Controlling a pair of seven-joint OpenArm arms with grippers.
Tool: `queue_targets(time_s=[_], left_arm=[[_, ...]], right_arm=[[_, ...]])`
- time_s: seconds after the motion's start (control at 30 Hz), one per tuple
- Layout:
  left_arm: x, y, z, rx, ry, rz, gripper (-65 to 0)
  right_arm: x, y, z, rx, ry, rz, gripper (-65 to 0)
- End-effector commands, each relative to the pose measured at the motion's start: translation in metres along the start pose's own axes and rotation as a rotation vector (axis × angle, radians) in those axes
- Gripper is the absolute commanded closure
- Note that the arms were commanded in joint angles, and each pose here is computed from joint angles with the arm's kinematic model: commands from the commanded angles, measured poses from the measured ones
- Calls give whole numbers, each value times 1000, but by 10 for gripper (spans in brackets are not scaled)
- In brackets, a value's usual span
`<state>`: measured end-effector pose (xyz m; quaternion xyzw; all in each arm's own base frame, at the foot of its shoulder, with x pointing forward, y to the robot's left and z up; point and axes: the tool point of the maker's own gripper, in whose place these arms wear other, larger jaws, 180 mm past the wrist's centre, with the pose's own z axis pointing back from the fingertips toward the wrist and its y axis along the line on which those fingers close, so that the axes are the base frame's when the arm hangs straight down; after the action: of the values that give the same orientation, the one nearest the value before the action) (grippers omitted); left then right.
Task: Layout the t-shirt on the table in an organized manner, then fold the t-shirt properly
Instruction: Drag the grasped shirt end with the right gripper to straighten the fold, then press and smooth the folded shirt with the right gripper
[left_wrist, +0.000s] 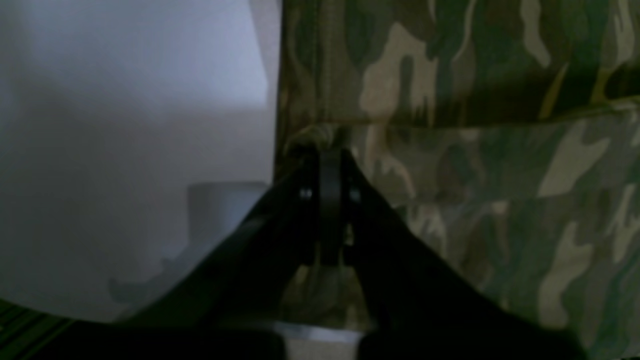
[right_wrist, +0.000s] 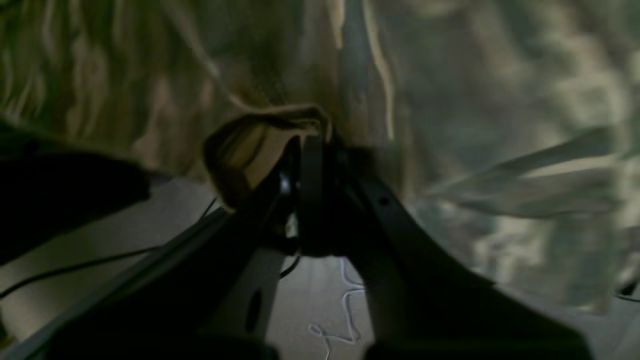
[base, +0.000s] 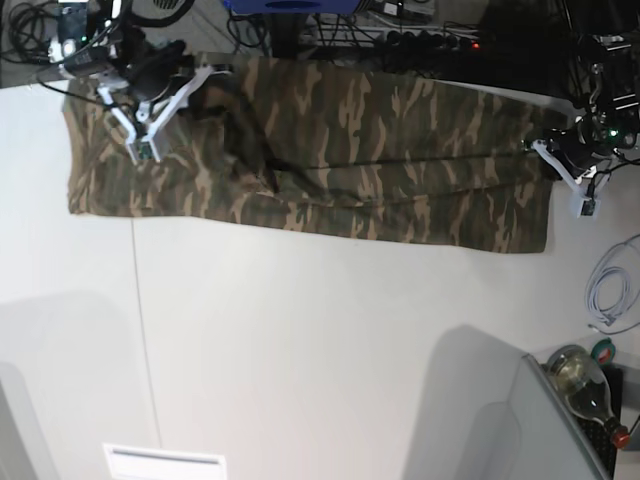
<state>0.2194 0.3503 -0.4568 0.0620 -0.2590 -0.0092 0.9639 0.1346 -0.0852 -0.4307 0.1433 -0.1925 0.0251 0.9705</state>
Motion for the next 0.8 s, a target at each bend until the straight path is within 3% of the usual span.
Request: queue_targets(time_s=[0.0, 0.2, 0.57, 0.77], left_arm=[[16, 10, 5, 20, -42, -14, 0], [16, 11, 5, 22, -41, -15, 0], [17, 11, 6, 22, -42, -16, 0], [17, 11, 6, 21, -43, -15, 0]], right_arm=[[7, 2, 4, 6, -46, 7, -23], [-4, -1, 3, -2, -35, 3, -36], [-31, -3, 2, -4, 44, -17, -258], [11, 16, 22, 25, -197, 25, -258]])
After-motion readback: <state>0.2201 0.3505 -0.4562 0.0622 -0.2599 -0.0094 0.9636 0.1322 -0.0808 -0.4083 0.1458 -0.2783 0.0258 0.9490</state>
